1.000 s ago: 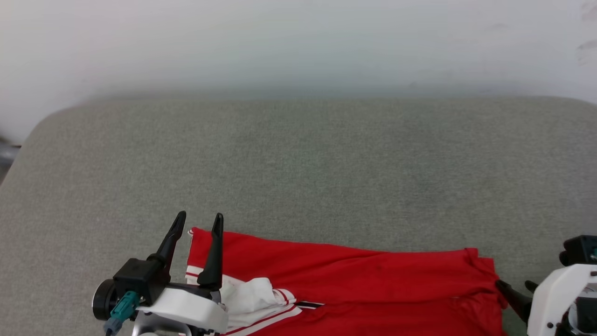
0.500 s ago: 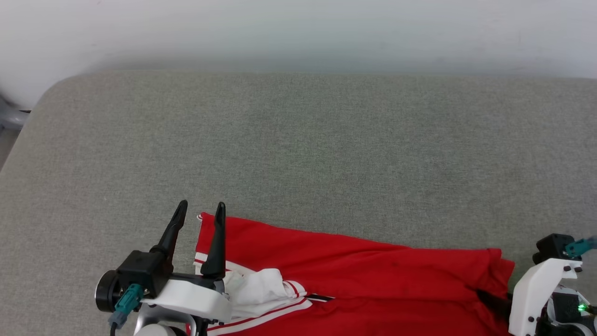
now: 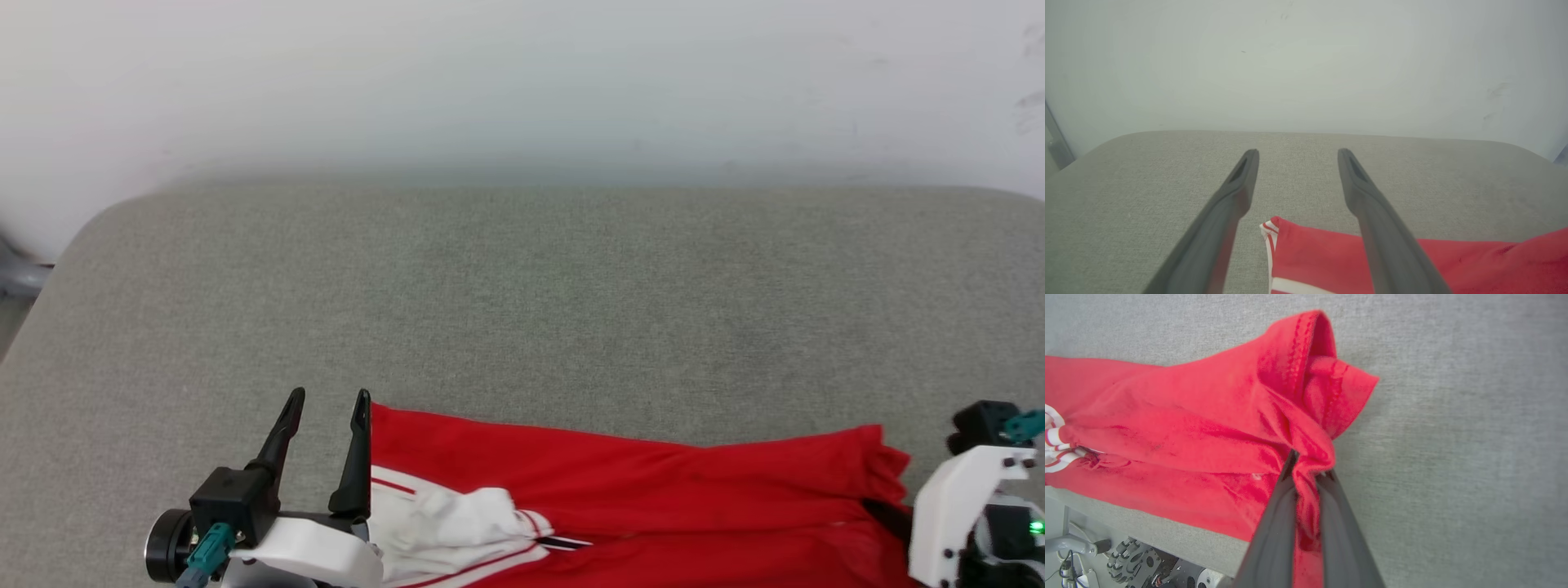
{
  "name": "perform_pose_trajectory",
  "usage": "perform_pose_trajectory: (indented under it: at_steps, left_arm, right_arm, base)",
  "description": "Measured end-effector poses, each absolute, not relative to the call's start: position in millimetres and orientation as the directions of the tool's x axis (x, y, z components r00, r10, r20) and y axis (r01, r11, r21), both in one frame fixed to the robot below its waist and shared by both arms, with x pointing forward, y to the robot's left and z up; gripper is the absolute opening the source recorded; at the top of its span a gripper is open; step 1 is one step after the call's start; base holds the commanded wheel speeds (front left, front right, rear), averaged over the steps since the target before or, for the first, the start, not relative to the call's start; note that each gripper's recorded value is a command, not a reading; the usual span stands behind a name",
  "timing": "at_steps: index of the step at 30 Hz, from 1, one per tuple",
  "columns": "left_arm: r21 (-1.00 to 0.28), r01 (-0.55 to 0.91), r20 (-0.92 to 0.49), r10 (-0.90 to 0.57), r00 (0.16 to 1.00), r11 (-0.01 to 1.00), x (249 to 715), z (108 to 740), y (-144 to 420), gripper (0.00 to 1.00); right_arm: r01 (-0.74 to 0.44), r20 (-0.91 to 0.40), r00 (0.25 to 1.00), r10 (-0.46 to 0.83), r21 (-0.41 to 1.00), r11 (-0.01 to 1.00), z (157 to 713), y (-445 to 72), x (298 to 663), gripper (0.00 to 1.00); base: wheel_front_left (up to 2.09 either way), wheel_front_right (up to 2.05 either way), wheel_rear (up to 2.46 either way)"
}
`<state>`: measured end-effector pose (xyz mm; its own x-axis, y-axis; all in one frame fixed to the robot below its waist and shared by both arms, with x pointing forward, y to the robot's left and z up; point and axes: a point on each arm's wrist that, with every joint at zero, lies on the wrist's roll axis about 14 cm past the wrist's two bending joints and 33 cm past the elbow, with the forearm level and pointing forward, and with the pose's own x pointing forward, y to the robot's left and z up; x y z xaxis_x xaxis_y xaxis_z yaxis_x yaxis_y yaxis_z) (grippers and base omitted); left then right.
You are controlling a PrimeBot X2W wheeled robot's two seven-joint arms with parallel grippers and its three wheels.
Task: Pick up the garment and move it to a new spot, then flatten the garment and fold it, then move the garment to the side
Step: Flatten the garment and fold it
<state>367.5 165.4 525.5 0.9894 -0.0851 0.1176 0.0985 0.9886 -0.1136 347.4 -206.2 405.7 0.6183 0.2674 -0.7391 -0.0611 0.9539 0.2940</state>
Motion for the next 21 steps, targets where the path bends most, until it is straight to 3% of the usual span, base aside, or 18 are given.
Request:
perform_pose_trajectory:
  at_steps: [13,16,21]
  left_arm:
    - [-0.121,0.119,0.123,-0.104,0.987,0.985,360,528,159,1.00]
    - [-0.123,0.123,0.125,-0.108,0.986,0.985,360,528,157,1.00]
    - [-0.126,0.124,0.127,-0.108,0.986,0.984,358,530,155,1.00]
  right_arm:
    - [0.204,-0.740,0.672,0.028,0.221,0.954,431,-309,320,0.00]
    - [0.237,-0.740,0.667,0.092,0.327,0.915,431,-298,316,0.00]
    - [0.239,-0.694,0.641,0.328,0.586,0.774,431,-246,315,0.00]
  base:
    - [0.00,0.00,0.00]
    - [0.00,0.00,0.00]
    - [0.00,0.00,0.00]
